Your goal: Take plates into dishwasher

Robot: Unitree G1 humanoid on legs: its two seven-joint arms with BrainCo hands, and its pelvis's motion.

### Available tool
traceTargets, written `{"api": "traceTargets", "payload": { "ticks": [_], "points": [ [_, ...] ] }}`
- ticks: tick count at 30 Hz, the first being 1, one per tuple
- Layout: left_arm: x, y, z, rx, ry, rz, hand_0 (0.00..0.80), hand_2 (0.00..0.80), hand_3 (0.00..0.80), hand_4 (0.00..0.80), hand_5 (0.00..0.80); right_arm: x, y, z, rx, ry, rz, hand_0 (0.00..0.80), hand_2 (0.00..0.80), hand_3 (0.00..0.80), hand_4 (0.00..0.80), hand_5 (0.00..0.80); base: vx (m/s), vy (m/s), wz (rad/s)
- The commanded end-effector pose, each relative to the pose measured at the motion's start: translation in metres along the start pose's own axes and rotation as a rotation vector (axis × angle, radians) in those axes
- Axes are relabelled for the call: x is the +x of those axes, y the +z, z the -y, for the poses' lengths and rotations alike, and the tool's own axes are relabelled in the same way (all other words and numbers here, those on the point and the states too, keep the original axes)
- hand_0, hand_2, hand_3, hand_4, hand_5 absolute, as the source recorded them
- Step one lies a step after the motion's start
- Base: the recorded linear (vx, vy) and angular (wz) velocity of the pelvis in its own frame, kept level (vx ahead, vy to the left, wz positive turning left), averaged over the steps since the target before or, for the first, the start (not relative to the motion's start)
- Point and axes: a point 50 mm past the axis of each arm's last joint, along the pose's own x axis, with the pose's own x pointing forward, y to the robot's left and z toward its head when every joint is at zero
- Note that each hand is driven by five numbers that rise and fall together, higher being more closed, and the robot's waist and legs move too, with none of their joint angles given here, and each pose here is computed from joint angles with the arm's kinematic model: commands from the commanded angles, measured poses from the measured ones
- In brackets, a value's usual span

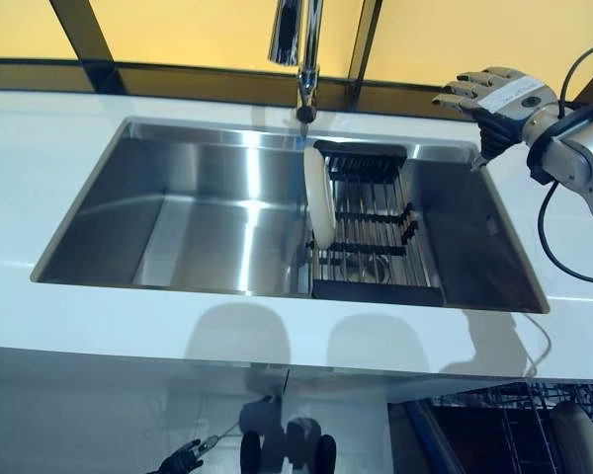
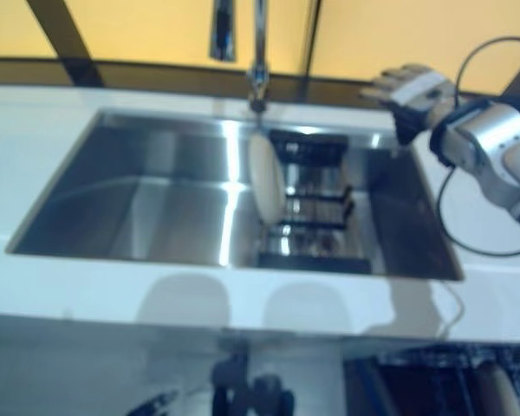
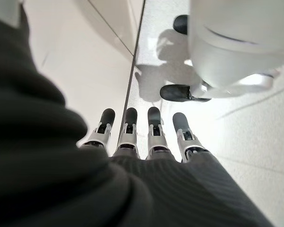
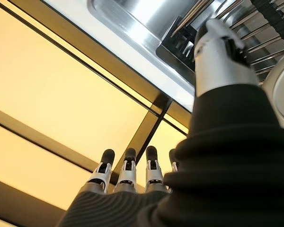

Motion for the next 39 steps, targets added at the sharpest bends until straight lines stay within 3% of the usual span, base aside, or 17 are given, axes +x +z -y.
{"api": "traceTargets", "payload": {
  "ticks": [1, 9, 20, 39],
  "points": [
    [0.000, 0.021, -0.008, 0.027, 0.000, 0.066, 0.000, 0.000, 0.000, 0.000, 0.000, 0.004, -0.020, 0.047, -0.058, -0.164, -0.108, 0.000, 0.000, 0.000, 0.000, 0.000, -0.018, 0.023, 0.09],
    [0.001, 0.026, -0.008, 0.024, -0.005, 0.076, 0.000, 0.000, 0.000, 0.000, 0.000, 0.010, -0.003, 0.057, -0.178, -0.172, -0.035, 0.000, 0.000, 0.000, 0.000, 0.000, -0.004, 0.027, 0.09],
    [0.001, 0.025, -0.009, 0.001, 0.004, 0.079, 0.000, 0.000, 0.000, 0.000, 0.000, 0.007, 0.039, 0.065, -0.482, -0.181, 0.173, 0.000, 0.000, 0.000, 0.000, 0.000, 0.001, 0.008, 0.01],
    [-0.001, 0.023, -0.011, -0.015, 0.010, 0.100, 0.000, 0.000, 0.000, 0.000, 0.000, 0.006, 0.056, 0.073, -0.412, -0.220, 0.227, 0.000, 0.000, 0.000, 0.000, 0.000, 0.000, 0.000, 0.00]
  ]
}}
